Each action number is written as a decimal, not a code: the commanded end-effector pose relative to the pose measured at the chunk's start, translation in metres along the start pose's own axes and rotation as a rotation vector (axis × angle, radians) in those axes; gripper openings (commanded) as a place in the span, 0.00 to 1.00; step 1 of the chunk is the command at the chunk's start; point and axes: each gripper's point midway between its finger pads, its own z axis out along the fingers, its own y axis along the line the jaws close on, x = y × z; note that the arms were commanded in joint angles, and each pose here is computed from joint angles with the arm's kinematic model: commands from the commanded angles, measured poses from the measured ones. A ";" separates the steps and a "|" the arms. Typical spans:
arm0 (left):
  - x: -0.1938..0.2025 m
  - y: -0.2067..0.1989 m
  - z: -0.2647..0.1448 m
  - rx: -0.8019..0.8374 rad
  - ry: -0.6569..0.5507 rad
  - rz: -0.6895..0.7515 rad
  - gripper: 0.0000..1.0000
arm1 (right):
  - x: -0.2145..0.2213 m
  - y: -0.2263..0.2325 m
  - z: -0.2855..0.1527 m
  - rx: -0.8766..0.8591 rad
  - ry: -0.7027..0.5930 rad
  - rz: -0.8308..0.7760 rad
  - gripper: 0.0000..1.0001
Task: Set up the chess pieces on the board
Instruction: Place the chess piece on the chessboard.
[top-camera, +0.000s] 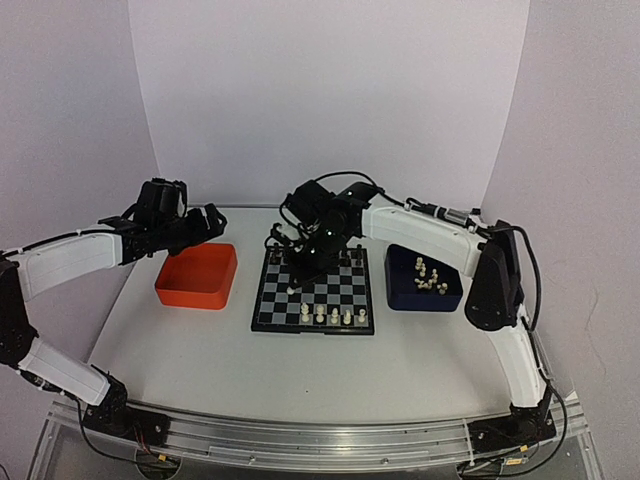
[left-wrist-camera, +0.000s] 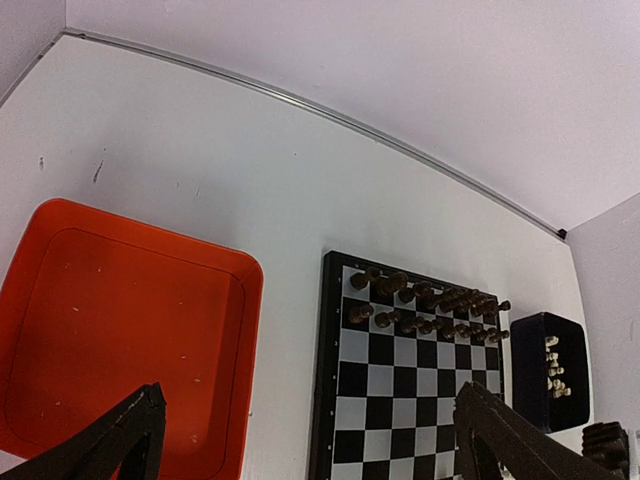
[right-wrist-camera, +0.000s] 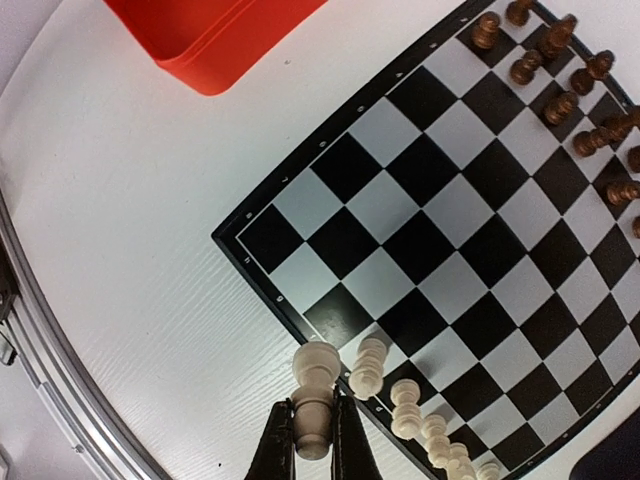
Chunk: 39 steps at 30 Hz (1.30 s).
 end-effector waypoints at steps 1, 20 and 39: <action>-0.004 0.001 -0.011 0.006 -0.021 -0.021 1.00 | 0.006 0.010 0.008 0.030 0.044 -0.078 0.00; 0.000 0.004 -0.018 0.015 -0.021 -0.033 1.00 | 0.025 0.010 0.045 0.101 0.143 -0.242 0.00; 0.001 0.004 -0.018 0.020 -0.022 -0.027 1.00 | 0.026 0.001 0.062 0.136 0.161 -0.288 0.00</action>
